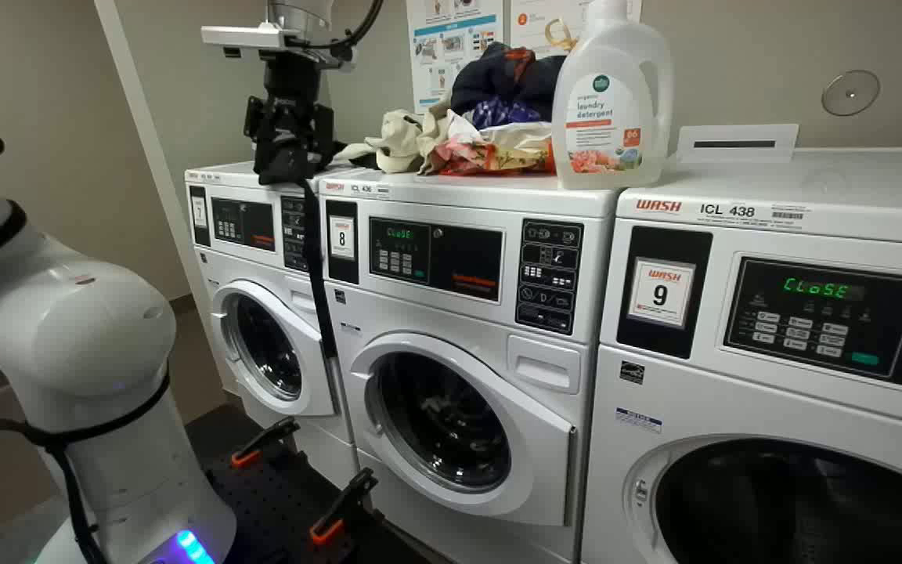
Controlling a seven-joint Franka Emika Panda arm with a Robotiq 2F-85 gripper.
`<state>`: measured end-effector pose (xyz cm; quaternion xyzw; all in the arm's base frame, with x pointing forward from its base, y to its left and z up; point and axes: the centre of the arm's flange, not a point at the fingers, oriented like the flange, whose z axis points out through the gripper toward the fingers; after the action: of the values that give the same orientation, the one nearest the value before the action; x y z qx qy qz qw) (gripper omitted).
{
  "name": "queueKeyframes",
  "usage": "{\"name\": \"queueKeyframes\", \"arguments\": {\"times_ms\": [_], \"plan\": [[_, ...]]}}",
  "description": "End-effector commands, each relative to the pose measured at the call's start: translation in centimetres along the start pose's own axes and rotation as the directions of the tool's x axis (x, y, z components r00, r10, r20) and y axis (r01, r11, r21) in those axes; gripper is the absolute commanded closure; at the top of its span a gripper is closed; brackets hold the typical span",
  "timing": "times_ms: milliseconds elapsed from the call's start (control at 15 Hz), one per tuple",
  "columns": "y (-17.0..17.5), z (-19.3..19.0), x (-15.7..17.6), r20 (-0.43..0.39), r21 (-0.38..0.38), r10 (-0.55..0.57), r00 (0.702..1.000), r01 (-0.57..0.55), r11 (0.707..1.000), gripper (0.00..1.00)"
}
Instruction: Open the object from the washing machine
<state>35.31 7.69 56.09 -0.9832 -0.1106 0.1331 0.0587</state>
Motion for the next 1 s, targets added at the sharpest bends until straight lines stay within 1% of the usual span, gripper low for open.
{"name": "queueKeyframes", "arguments": {"times_ms": [0, 133, 267, 333, 467, 600, 733, 933], "plan": [[0.0, 0.0, 0.0, 0.000, 0.000, 0.000, 1.000, 0.000, 1.000, 0.00], [0.0, 0.5, -0.6, -0.020, 0.056, 0.014, 1.000, -0.013, 0.998, 0.00], [0.3, 0.6, -1.1, -0.035, 0.158, 0.030, 0.999, -0.024, 0.987, 0.00], [0.6, 0.6, -1.4, -0.043, 0.230, 0.038, 0.998, -0.027, 0.973, 0.00], [1.4, 0.6, -1.9, -0.046, 0.342, 0.051, 0.998, -0.032, 0.939, 0.00], [3.5, 1.2, -3.2, -0.053, 0.451, 0.079, 0.995, -0.047, 0.891, 0.00], [5.6, 2.3, -4.3, -0.062, 0.548, 0.115, 0.991, -0.062, 0.834, 0.00], [8.7, 4.7, -6.0, -0.067, 0.681, 0.177, 0.982, -0.084, 0.728, 0.00]]}}
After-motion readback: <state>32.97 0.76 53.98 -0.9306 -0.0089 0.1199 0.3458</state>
